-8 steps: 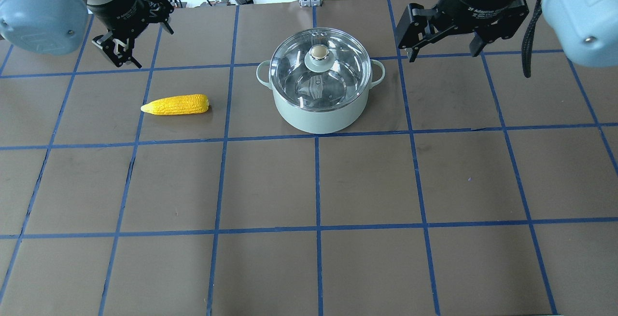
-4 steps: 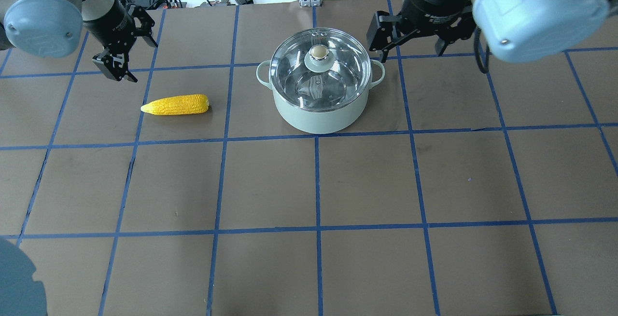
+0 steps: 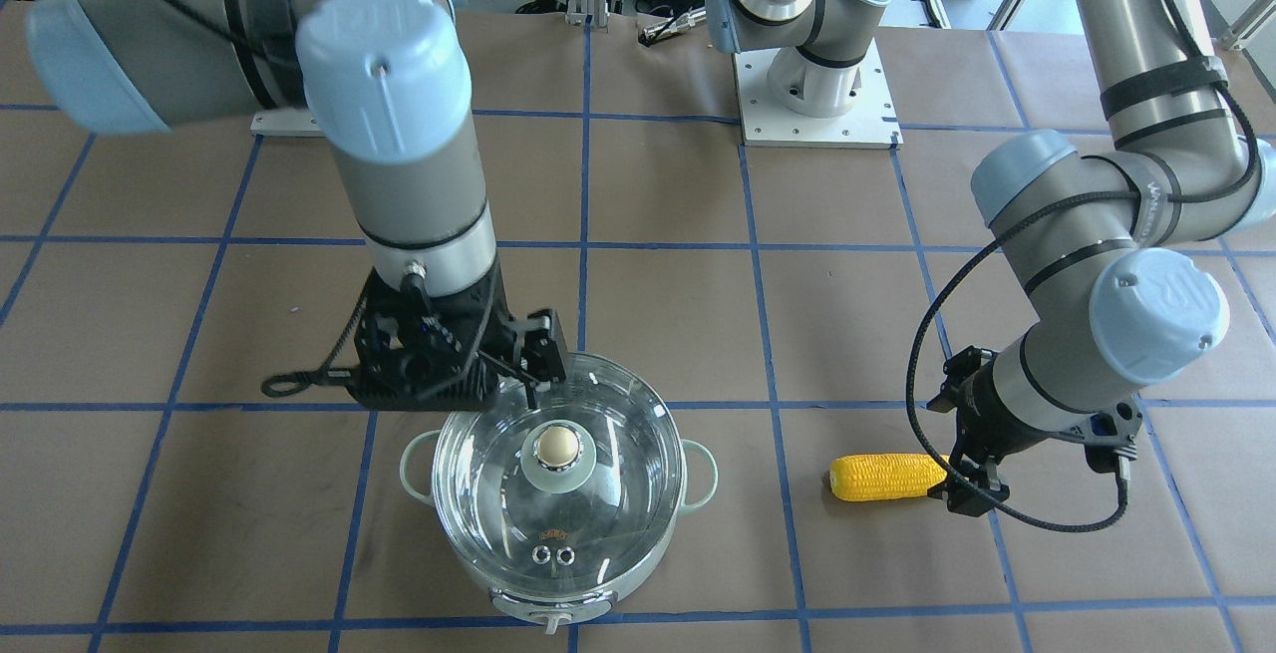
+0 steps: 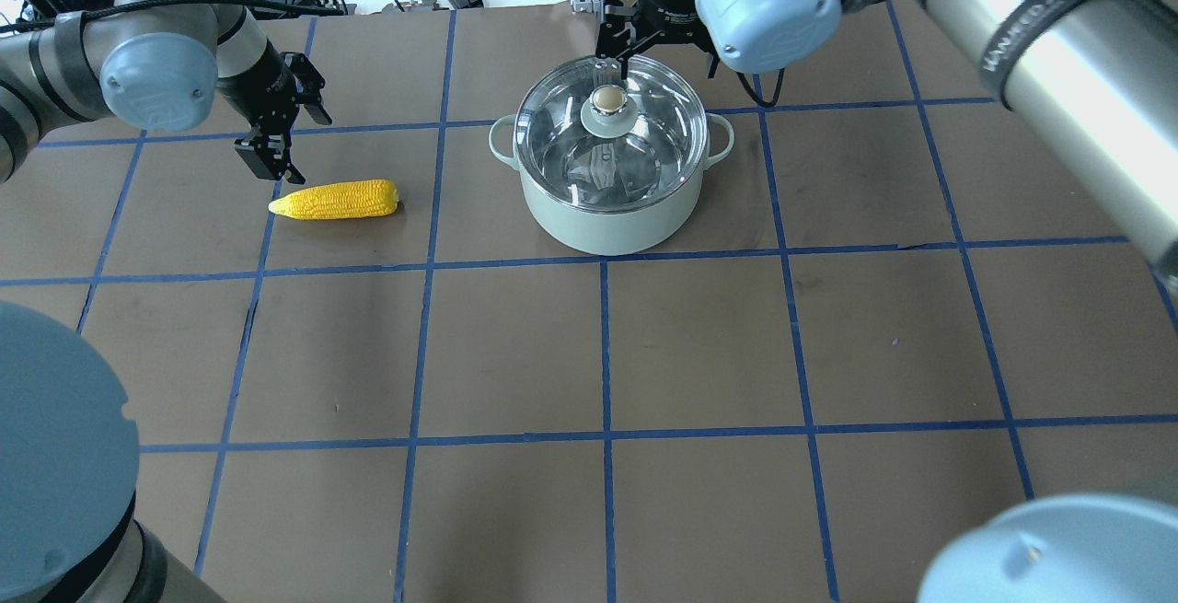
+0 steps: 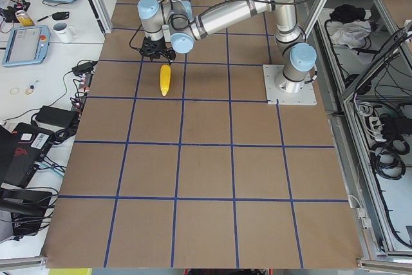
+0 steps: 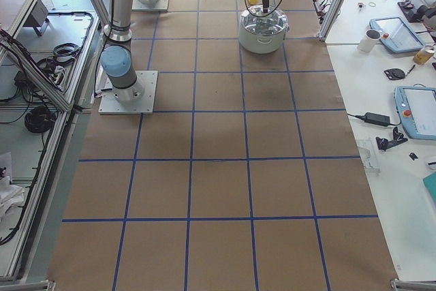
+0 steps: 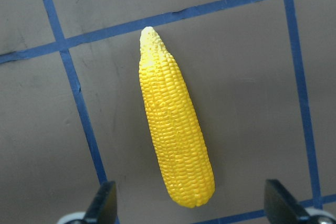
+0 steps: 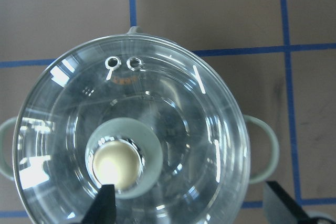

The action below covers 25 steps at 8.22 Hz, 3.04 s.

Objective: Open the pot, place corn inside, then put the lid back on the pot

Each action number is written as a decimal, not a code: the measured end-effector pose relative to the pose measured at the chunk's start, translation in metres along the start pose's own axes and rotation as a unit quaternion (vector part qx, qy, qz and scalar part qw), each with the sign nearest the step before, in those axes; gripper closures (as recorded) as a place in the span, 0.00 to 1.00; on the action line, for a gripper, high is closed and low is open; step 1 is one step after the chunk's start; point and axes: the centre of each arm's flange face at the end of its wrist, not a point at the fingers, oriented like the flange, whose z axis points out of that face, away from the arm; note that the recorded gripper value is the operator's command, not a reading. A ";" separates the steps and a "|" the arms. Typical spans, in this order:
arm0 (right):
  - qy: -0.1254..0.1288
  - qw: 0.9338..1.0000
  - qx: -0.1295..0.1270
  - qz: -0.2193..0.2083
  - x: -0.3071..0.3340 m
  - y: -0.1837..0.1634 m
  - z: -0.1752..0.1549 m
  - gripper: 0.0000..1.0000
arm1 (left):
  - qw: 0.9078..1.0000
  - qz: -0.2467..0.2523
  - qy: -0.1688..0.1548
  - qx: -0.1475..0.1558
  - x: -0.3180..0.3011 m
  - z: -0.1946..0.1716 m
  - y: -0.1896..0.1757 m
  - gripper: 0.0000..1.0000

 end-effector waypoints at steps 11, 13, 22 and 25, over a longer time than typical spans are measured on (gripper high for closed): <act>-0.008 1.000 0.011 0.014 -0.053 -0.008 0.073 0.39 | 0.995 -0.093 -0.027 -0.011 0.019 0.097 -0.010 0.00; -0.007 1.000 0.007 0.014 -0.052 -0.007 0.072 0.48 | 0.994 -0.105 -0.035 -0.012 0.018 0.105 -0.010 0.00; -0.013 1.000 0.028 -0.004 -0.045 -0.002 0.023 0.69 | 0.991 -0.121 -0.061 -0.019 0.015 0.105 -0.009 1.00; -0.006 1.000 0.019 -0.004 0.002 0.013 -0.047 0.69 | 0.989 -0.139 -0.054 -0.010 0.010 0.071 -0.007 1.00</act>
